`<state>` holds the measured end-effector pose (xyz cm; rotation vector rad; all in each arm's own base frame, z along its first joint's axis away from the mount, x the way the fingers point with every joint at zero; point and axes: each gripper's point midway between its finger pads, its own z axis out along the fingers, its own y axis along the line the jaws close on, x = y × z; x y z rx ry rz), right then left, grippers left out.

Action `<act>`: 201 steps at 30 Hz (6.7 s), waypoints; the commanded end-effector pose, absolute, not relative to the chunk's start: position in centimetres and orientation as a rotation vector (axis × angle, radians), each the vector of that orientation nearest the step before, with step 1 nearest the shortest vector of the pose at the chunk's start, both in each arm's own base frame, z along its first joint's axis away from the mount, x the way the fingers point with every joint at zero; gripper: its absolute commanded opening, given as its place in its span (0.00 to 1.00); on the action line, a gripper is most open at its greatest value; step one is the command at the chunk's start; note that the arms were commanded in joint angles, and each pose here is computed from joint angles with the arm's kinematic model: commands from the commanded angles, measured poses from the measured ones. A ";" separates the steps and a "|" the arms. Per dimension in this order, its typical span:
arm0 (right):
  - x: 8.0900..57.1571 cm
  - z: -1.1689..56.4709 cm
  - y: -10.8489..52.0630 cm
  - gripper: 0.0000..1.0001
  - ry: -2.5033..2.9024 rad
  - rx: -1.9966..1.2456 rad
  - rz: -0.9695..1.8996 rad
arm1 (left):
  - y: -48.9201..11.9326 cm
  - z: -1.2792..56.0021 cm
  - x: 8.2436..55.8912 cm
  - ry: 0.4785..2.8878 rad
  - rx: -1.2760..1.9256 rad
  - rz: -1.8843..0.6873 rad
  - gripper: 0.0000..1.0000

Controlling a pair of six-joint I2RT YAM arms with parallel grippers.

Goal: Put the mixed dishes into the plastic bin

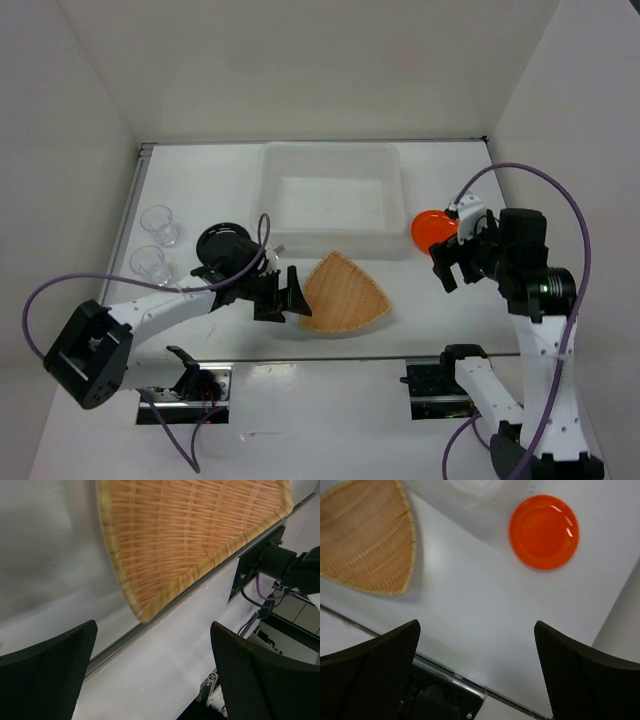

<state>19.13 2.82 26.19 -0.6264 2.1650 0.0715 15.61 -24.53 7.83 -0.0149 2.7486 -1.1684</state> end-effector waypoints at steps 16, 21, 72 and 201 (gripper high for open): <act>26.0 23.1 9.7 0.99 2.286 -0.643 0.402 | -24.3 13.7 19.1 2.445 -0.130 -1.086 1.00; 26.3 19.5 10.9 0.99 2.391 -0.678 0.519 | -22.9 13.1 17.5 2.445 -0.225 -1.094 1.00; 24.6 10.4 19.4 0.98 2.651 -0.623 1.137 | -18.6 14.5 16.2 2.363 -0.531 -1.011 1.00; 30.9 32.9 23.8 0.00 1.993 -0.704 1.340 | -10.2 30.2 19.9 1.956 -0.667 -0.785 0.91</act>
